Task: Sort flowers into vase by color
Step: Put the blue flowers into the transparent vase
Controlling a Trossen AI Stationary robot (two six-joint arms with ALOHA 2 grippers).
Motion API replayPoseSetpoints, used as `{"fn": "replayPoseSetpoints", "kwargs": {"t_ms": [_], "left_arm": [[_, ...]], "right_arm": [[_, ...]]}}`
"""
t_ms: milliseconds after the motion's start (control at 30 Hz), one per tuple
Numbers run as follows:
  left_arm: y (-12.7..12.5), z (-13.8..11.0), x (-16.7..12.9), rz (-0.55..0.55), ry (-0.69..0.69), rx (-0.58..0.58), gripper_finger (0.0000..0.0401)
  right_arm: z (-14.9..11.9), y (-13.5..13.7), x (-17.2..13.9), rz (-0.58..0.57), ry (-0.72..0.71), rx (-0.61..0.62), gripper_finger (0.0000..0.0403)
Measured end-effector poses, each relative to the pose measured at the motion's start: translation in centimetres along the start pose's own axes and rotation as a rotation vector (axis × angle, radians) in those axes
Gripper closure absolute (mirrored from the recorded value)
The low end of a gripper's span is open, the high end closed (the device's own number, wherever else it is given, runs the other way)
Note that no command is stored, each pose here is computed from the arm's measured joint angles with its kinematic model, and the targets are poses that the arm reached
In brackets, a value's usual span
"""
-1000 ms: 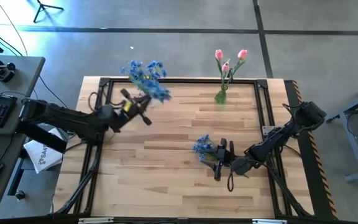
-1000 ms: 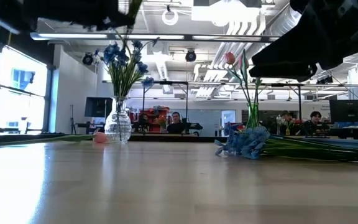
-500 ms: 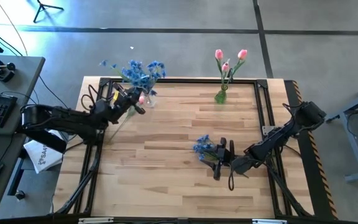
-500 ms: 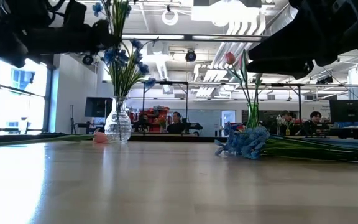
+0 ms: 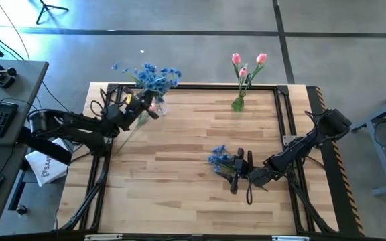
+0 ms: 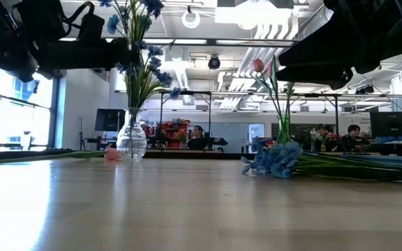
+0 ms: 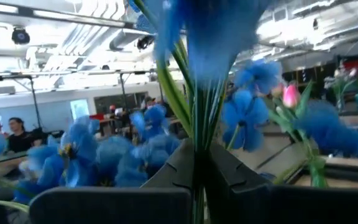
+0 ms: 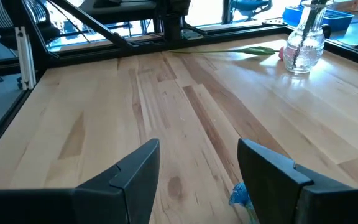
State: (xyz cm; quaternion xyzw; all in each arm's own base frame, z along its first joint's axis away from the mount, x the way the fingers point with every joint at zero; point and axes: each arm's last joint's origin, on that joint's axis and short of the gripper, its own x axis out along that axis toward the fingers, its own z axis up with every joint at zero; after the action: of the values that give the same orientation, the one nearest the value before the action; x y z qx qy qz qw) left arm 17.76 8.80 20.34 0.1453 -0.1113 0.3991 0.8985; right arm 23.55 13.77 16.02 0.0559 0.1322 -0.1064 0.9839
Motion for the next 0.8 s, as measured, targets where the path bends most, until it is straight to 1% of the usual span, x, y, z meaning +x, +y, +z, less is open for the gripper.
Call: {"fn": "replayPoseSetpoints", "kwargs": {"t_ms": [100,233,300,400,567,667,800], "left_arm": [[-0.1,-0.2,0.0,-0.006,0.021,0.005,0.0397],[-0.1,-0.7,0.0,0.006,0.069,-0.031,0.0388],[-0.2,-1.0,0.0,-0.002,0.102,-0.04,0.0372],[-0.4,-1.5,-0.1,-0.01,0.153,-0.102,0.0337],[-0.5,-2.4,-0.5,-0.033,0.331,-0.138,0.027],[-0.6,-2.3,-0.3,-0.052,0.47,-0.103,0.0236],[-0.4,-1.0,0.4,-0.079,0.633,-0.03,0.021]], "right_arm": [[0.0,0.0,0.0,0.0,0.0,0.0,0.0192],[0.0,0.0,0.0,0.0,0.0,0.0,0.0192],[0.0,0.0,0.0,0.0,0.0,0.001,0.0192],[0.0,0.0,0.0,0.0,0.0,0.001,0.0192],[0.0,0.0,0.0,0.0,-0.001,0.001,0.0192],[0.0,0.0,0.0,0.0,-0.001,0.001,0.0192],[0.0,0.0,0.0,0.0,-0.001,0.001,0.0192]]}}
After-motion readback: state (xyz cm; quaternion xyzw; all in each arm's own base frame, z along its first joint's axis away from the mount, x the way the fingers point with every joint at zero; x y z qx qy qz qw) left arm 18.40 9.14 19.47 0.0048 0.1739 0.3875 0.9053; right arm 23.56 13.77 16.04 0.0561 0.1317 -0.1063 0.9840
